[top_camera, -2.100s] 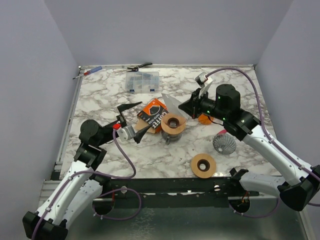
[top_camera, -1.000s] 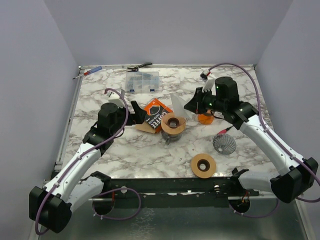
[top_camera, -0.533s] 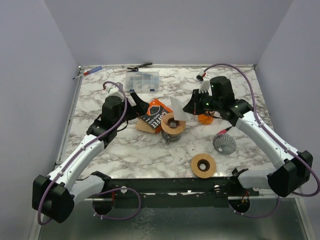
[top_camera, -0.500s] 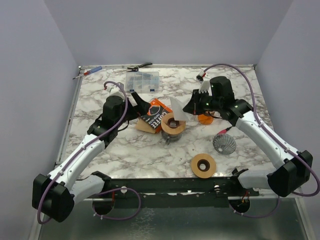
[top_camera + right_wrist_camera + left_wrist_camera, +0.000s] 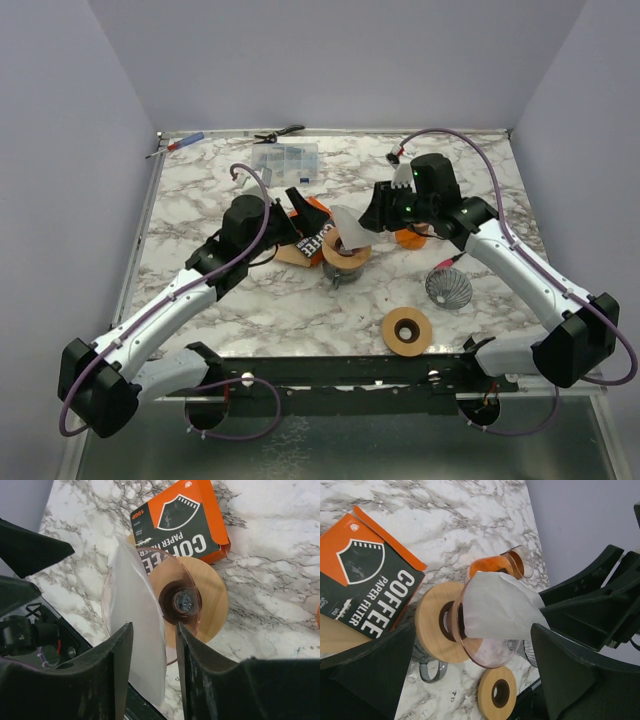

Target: Place the coffee filter in the dripper

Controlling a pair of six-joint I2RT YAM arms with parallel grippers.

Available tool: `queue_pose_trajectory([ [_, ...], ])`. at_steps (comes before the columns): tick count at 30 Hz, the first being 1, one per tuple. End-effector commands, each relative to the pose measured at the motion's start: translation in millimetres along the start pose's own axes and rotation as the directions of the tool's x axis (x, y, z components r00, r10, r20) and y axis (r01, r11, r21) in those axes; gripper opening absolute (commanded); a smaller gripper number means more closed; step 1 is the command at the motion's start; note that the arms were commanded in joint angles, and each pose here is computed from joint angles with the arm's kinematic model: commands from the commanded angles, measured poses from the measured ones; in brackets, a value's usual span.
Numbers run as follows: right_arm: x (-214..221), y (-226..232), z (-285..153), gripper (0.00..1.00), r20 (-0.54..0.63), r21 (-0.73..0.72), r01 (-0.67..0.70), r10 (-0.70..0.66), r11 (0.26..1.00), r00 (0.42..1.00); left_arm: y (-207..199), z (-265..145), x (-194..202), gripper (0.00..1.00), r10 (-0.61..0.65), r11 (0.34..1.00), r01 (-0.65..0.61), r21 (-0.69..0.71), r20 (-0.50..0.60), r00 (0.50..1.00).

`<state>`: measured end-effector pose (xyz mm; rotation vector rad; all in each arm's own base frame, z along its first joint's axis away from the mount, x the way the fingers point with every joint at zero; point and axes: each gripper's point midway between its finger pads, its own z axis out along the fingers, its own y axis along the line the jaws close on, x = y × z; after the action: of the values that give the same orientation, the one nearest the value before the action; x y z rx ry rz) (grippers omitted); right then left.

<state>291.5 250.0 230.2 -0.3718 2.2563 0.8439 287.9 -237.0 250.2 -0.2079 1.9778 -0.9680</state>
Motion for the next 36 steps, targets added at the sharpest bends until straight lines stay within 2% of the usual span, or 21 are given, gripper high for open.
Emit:
queue_pose_trajectory([
  [1,0.2,7.8,5.1,0.48,0.001,-0.039,0.002,-0.002,0.999,1.000,-19.4,1.9,-0.4,0.99,0.005,1.000,-0.005,0.027,0.013,1.000],
  [13,10.1,19.5,13.7,0.61,-0.036,-0.102,0.000,-0.004,0.995,0.999,-26.6,3.3,9.3,0.99,0.049,0.999,-0.049,0.022,0.000,0.999],
  [29,10.5,15.7,17.3,0.61,-0.033,-0.080,0.004,-0.007,0.997,0.999,0.5,26.9,33.9,0.99,0.058,0.996,-0.062,-0.069,-0.064,0.996],
  [36,7.7,5.0,15.4,0.61,-0.019,-0.018,0.024,-0.025,1.000,1.000,14.2,28.5,40.2,0.97,0.093,0.989,-0.102,-0.109,-0.082,0.992],
])
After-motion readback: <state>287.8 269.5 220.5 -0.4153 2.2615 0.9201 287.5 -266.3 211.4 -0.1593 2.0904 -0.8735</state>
